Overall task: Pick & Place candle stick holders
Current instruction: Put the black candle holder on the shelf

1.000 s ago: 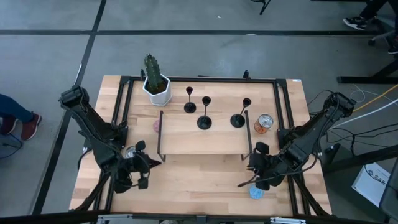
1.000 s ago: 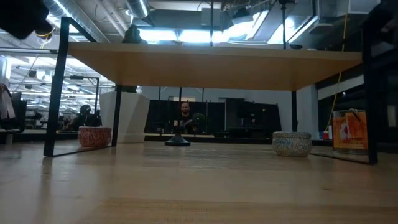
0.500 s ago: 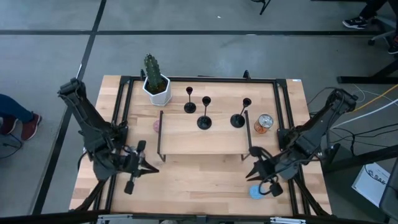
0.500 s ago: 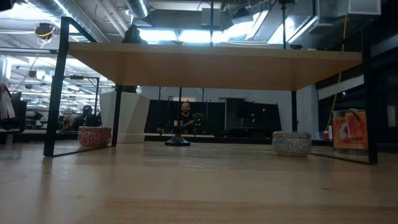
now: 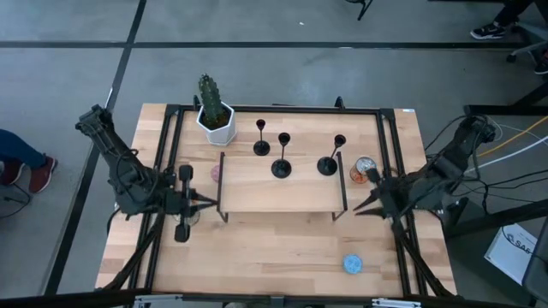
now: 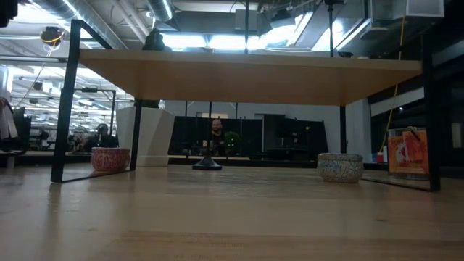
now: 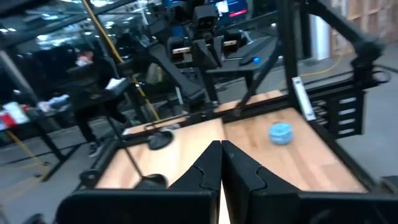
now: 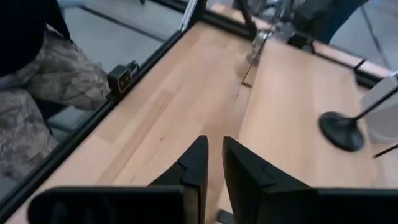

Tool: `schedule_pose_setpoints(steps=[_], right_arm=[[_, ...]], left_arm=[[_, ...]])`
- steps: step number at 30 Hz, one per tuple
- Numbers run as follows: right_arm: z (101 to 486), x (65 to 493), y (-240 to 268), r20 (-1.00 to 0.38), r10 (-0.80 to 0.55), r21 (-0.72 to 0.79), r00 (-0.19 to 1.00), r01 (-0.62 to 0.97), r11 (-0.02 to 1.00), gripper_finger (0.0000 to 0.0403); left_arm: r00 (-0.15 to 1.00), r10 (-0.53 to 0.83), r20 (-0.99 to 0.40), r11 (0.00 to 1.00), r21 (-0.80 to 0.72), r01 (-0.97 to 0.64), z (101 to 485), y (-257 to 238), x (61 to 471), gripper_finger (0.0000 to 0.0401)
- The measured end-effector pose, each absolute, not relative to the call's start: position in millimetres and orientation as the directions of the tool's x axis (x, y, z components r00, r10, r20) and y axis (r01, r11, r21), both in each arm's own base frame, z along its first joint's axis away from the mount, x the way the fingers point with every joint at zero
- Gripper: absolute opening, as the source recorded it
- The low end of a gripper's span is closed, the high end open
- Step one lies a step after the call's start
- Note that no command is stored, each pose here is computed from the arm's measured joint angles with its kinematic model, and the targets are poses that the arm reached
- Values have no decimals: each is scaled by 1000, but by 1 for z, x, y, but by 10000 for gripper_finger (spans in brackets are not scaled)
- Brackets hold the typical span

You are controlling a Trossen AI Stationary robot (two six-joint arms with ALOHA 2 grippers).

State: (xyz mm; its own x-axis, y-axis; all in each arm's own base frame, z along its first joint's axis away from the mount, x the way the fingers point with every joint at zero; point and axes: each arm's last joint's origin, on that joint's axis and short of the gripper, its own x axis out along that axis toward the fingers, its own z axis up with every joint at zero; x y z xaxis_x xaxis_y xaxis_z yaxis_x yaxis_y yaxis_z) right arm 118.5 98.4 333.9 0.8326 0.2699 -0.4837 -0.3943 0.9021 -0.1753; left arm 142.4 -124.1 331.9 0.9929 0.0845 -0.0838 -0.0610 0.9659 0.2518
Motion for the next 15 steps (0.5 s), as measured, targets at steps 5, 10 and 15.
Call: schedule_pose_setpoints(steps=[5, 10, 15], right_arm=[[335, 103, 83, -379, 306, -190, 873, -397, 898, 53], [315, 99, 79, -225, 343, -253, 912, -395, 883, 53], [286, 98, 78, -126, 360, -302, 925, -381, 874, 53]], left_arm=[[986, 147, -82, 944, 308, -115, 333, -114, 150, 2], [976, 203, -83, 922, 352, -162, 332, -104, 157, 2], [975, 210, -74, 907, 386, -166, 334, -93, 166, 2]])
